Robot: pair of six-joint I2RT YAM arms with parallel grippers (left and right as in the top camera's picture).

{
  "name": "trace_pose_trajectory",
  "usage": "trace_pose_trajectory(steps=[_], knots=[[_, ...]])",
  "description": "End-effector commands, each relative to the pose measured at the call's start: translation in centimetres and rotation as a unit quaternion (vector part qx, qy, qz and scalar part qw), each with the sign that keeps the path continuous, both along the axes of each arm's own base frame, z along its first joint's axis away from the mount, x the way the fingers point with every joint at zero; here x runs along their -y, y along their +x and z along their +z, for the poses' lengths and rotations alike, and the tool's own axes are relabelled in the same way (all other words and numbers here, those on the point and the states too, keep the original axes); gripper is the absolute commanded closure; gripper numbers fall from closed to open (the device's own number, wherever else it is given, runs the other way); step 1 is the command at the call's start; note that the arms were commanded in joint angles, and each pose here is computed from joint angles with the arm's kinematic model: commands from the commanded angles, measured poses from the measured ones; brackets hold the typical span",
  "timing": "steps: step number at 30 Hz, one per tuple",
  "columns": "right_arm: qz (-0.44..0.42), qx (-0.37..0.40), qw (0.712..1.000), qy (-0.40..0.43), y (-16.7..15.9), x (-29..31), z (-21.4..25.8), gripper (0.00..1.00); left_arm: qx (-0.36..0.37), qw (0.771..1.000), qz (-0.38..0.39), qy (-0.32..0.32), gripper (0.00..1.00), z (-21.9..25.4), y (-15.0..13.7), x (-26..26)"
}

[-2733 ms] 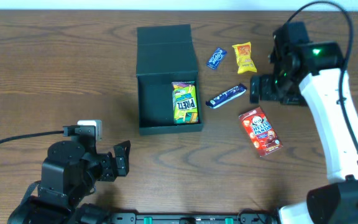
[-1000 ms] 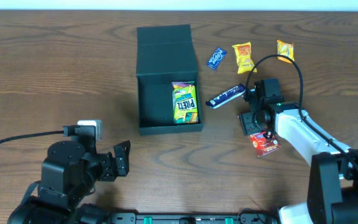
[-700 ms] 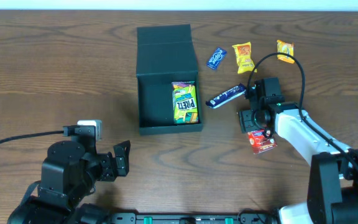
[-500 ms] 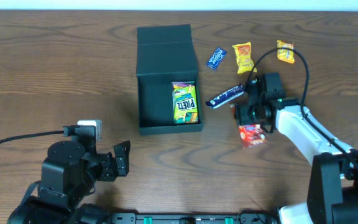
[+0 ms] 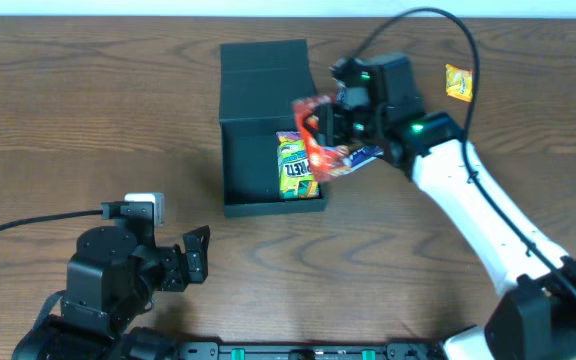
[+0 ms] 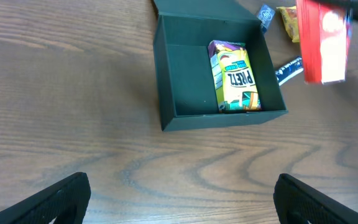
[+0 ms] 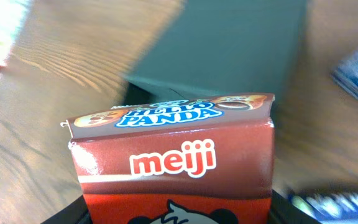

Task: Pack container
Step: 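Carry the Hello Panda box into the black box beside the Pretz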

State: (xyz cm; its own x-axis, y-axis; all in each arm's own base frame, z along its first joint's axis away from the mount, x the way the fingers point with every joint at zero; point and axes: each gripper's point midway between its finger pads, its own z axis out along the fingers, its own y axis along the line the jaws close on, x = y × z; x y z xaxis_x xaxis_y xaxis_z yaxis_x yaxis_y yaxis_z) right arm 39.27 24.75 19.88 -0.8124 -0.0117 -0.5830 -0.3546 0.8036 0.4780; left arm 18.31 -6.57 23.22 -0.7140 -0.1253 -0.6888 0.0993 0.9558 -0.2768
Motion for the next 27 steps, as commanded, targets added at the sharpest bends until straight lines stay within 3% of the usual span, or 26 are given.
trace_pose_trajectory(steps=[1, 16, 27], knots=[[-0.034, 0.010, 0.999, 0.024, 0.1, -2.5, 2.5, 0.46, 0.003, 1.000, -0.002, 0.002, 0.05, 0.2, 0.0, 0.0], [-0.079, -0.119, 0.989, 0.025, 0.6, -8.5, -5.6, 0.51, 0.003, 1.000, -0.002, 0.002, 0.05, 0.2, 0.0, 0.0], [-0.099, -0.134, 0.986, -0.012, 1.1, -9.0, -10.5, 0.51, 0.003, 1.000, -0.002, 0.002, 0.05, 0.2, 0.0, 0.0]])
